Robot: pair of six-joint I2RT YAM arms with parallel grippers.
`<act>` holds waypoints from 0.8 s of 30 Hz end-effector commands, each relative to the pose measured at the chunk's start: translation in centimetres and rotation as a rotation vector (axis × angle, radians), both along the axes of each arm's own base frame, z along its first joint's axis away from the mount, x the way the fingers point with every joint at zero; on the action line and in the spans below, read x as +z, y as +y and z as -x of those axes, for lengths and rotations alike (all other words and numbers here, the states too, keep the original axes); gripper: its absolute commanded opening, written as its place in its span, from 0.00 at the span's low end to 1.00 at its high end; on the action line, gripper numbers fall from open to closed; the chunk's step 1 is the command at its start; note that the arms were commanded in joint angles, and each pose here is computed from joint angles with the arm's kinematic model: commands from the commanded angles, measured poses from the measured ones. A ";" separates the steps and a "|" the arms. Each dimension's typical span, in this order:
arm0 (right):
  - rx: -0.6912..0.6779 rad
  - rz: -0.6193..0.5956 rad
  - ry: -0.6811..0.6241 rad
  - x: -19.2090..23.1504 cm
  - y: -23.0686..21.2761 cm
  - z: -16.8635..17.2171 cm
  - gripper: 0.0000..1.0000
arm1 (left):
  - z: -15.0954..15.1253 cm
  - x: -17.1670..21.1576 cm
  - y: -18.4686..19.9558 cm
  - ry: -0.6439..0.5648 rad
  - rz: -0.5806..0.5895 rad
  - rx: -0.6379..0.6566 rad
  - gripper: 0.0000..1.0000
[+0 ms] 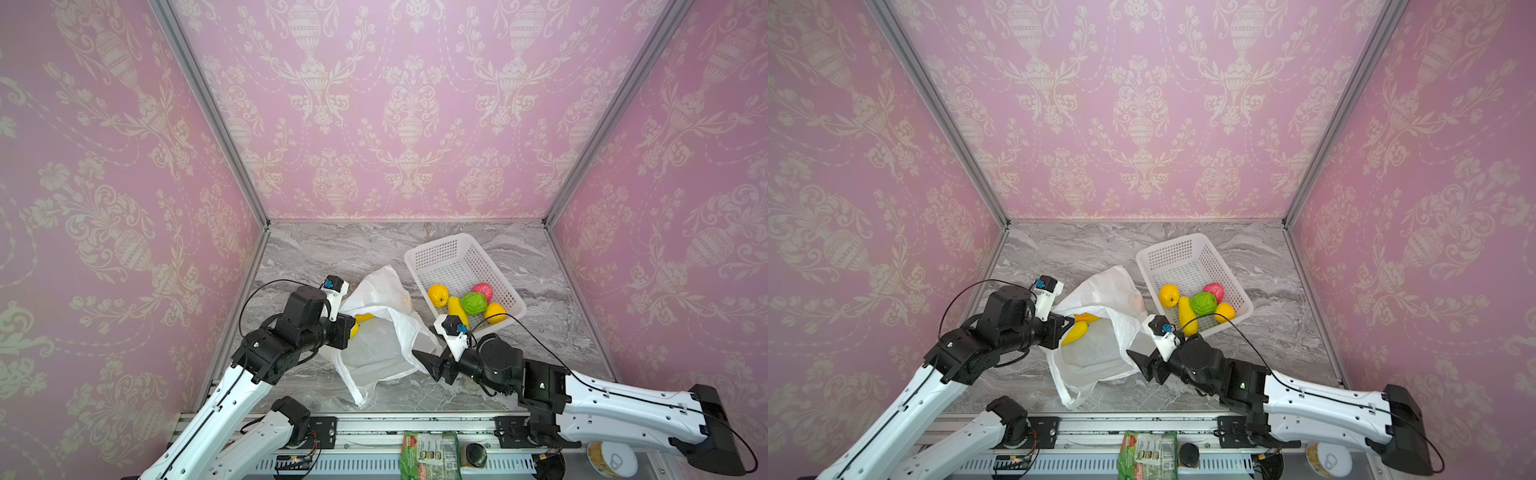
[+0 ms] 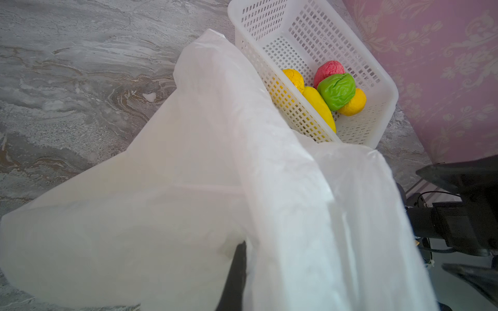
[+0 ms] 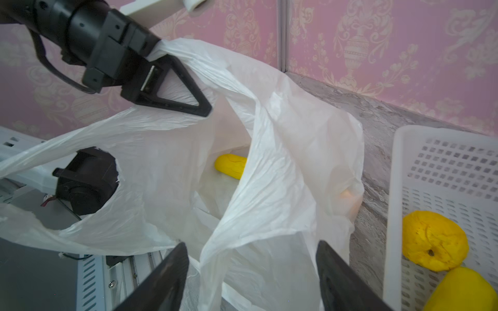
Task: Untie the knot of the plastic bag and take out the fruit
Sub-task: 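Move the empty right gripper back into the bag mouth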
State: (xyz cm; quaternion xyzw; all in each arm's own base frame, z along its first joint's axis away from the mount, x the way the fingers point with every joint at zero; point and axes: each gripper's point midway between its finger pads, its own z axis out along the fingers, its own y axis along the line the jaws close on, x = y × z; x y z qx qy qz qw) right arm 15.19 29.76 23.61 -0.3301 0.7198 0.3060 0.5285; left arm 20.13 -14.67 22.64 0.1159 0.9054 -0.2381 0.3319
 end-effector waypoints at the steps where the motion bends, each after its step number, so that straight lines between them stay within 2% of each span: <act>1: 0.030 -0.011 -0.086 2.3 1.5 0.4 0.77 | 0.3 0.3 -0.3 -0.017 0.022 -0.033 0.05; 6: 0.107 0.018 -0.080 1.6 3.8 1.6 0.78 | 0.2 0.1 -0.4 -0.009 0.020 -0.037 0.04; 10: 0.128 0.029 -0.081 1.1 4.9 2.1 0.79 | 0.3 0.3 -0.5 -0.011 0.031 -0.044 0.11; 11: 0.131 0.030 -0.079 1.0 5.1 2.1 0.79 | 0.3 0.3 -0.6 -0.014 0.035 -0.049 0.10; 12: 0.133 0.029 -0.079 1.0 5.3 2.2 0.79 | 0.2 0.3 -0.6 -0.009 0.034 -0.047 0.00; 18: 0.141 0.040 -0.073 0.5 5.7 2.2 0.80 | 0.0 0.0 -0.4 0.003 0.022 -0.035 0.00; 21: 0.160 0.045 -0.070 0.4 6.0 2.5 0.80 | 0.0 0.0 -0.5 0.001 0.026 -0.040 0.07; 22: 0.167 0.048 -0.069 0.3 6.1 2.7 0.80 | 0.1 0.1 -0.5 0.002 0.030 -0.042 0.07; 24: 0.185 0.066 -0.072 0.0 6.5 3.0 0.80 | 0.1 0.1 -0.6 0.003 0.030 -0.046 0.01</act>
